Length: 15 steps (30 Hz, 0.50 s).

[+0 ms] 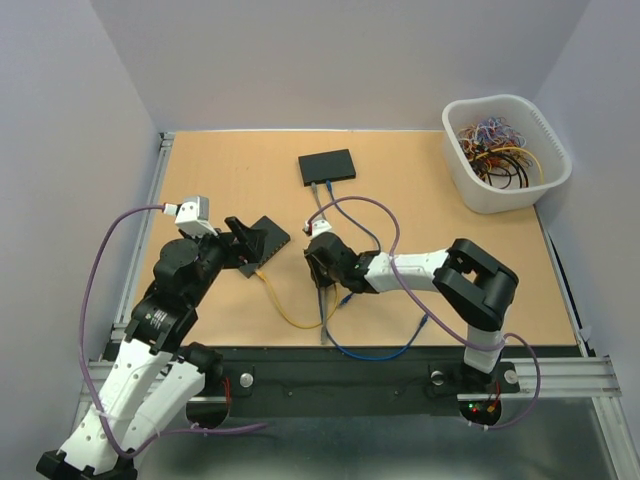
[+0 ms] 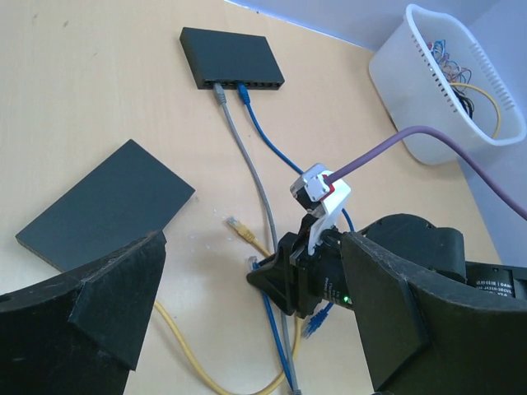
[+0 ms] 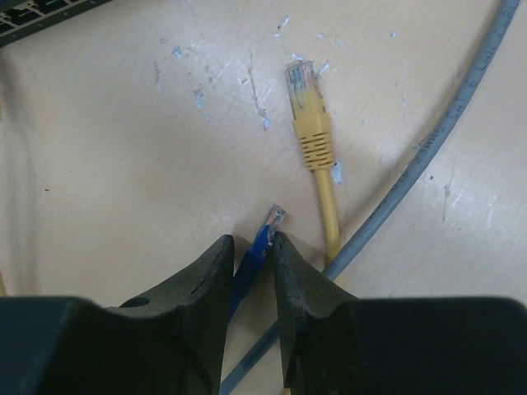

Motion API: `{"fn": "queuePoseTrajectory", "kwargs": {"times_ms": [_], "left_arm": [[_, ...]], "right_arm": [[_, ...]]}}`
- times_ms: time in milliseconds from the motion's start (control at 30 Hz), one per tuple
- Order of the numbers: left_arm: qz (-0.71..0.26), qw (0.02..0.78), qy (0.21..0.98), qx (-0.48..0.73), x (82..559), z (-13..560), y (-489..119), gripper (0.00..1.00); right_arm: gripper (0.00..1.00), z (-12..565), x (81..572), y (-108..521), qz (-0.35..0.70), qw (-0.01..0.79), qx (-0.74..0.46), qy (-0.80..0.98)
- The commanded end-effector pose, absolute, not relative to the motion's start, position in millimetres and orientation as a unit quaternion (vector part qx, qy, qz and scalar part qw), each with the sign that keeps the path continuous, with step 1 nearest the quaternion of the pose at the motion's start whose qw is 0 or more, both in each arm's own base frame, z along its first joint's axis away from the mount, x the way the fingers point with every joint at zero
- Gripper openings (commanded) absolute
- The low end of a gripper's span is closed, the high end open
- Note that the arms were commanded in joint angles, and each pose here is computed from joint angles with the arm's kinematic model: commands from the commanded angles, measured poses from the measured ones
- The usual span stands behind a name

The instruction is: Insert the plug into the switch port

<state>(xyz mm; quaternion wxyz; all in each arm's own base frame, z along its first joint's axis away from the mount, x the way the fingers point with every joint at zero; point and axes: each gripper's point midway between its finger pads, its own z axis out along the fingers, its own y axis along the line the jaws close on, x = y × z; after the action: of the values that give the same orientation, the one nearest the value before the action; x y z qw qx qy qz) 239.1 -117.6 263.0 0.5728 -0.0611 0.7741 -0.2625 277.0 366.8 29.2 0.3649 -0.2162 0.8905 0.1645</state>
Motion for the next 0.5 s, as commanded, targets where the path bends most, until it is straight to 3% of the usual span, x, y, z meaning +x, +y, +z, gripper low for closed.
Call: {"fn": "queuePoseTrajectory", "kwargs": {"times_ms": [0, 133, 333, 467], "left_arm": [[-0.264, 0.584, 0.766, -0.052, 241, 270, -119, 0.99], [-0.264, 0.584, 0.766, -0.052, 241, 270, -119, 0.99], [-0.266, 0.583, 0.766, -0.053, 241, 269, -119, 0.99], [-0.298, 0.577, 0.760, -0.041, 236, 273, -130, 0.97]], "right_arm": [[0.31, 31, 263, 370, 0.173, 0.360, -0.209, 0.893], [0.30, 24, 253, 371, 0.177, 0.347, -0.206, 0.898], [0.00, 30, 249, 370, 0.182, 0.361, -0.194, 0.894], [0.01, 82, 233, 387, 0.303, 0.406, -0.215, 0.835]]}}
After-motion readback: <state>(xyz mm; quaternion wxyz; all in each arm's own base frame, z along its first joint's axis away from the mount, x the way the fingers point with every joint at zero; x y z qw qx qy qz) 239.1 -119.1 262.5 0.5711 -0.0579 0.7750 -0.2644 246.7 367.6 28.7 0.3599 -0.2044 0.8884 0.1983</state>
